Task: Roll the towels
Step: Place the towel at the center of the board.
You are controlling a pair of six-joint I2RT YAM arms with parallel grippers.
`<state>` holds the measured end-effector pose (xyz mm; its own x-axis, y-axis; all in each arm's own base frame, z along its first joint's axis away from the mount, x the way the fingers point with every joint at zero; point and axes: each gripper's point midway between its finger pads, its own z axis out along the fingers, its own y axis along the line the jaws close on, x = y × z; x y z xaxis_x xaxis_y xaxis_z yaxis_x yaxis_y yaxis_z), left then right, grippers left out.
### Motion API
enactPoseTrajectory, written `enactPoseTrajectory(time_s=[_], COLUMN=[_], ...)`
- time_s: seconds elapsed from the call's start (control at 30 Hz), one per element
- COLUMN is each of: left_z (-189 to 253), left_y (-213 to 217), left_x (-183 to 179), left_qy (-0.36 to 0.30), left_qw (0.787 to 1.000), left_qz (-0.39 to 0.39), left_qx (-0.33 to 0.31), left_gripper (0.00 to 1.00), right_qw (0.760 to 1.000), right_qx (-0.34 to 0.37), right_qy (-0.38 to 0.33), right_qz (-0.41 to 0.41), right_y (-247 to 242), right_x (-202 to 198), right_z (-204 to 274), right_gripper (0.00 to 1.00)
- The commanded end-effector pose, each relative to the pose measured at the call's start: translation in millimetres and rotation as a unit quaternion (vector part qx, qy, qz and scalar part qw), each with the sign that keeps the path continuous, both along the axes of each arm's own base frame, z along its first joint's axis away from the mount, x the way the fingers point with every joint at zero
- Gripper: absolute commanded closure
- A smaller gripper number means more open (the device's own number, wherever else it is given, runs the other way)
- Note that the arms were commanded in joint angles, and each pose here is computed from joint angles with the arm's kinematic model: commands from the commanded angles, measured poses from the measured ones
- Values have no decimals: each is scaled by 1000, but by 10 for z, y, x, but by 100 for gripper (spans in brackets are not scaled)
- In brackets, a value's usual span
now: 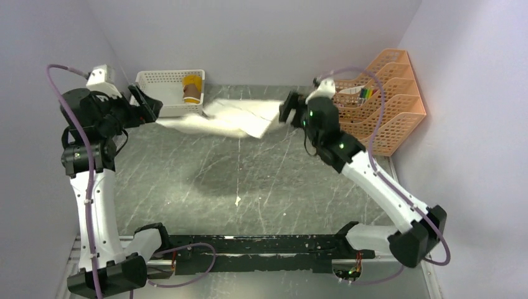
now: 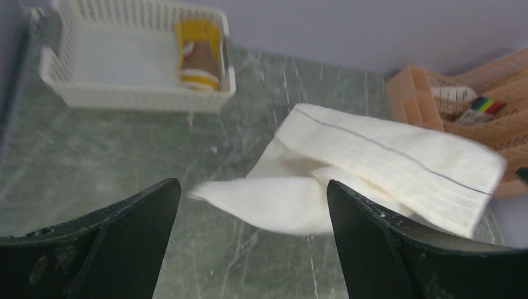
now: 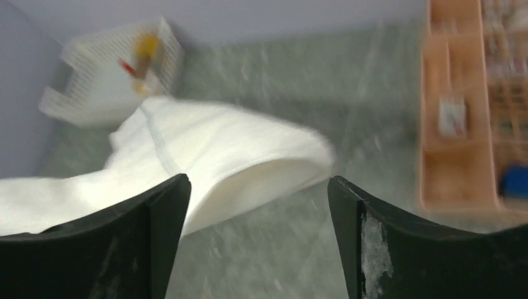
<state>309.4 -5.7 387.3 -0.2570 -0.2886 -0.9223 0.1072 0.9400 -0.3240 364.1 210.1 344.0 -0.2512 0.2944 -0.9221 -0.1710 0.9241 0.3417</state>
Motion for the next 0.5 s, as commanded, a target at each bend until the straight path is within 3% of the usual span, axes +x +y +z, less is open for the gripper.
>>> enactPoseTrajectory(time_s=[0.0,0.1,0.27,0.33,0.47], left_z=[-551,-910,-1571,-1870,-2305], left_y=[-93,-94,-259,-379,-771], left_x=[-10,-44,-115,-139,-209], left_qy=[63,100,167,201,252], left_qw=[997,994,980,974,963], left_qz=[-30,-29,-66,-78,-92], left_qx=[-32,-38,-82,-75,-33], left_gripper=[1,1,3,8,8], right_qw=[990,986,978,961,916], right_qx=[-91,-125,-162,-212,-301], right_qy=[103,108,96,137,213], right_qz=[-9,-2,89,110,160], right_y=[-373,-527,-283,-235,-150], right_x=[-459,-614,-615,-566,-469], right_z=[-1101,-1299,-1395,-1642,-2123], right_gripper=[10,7,7,8,10])
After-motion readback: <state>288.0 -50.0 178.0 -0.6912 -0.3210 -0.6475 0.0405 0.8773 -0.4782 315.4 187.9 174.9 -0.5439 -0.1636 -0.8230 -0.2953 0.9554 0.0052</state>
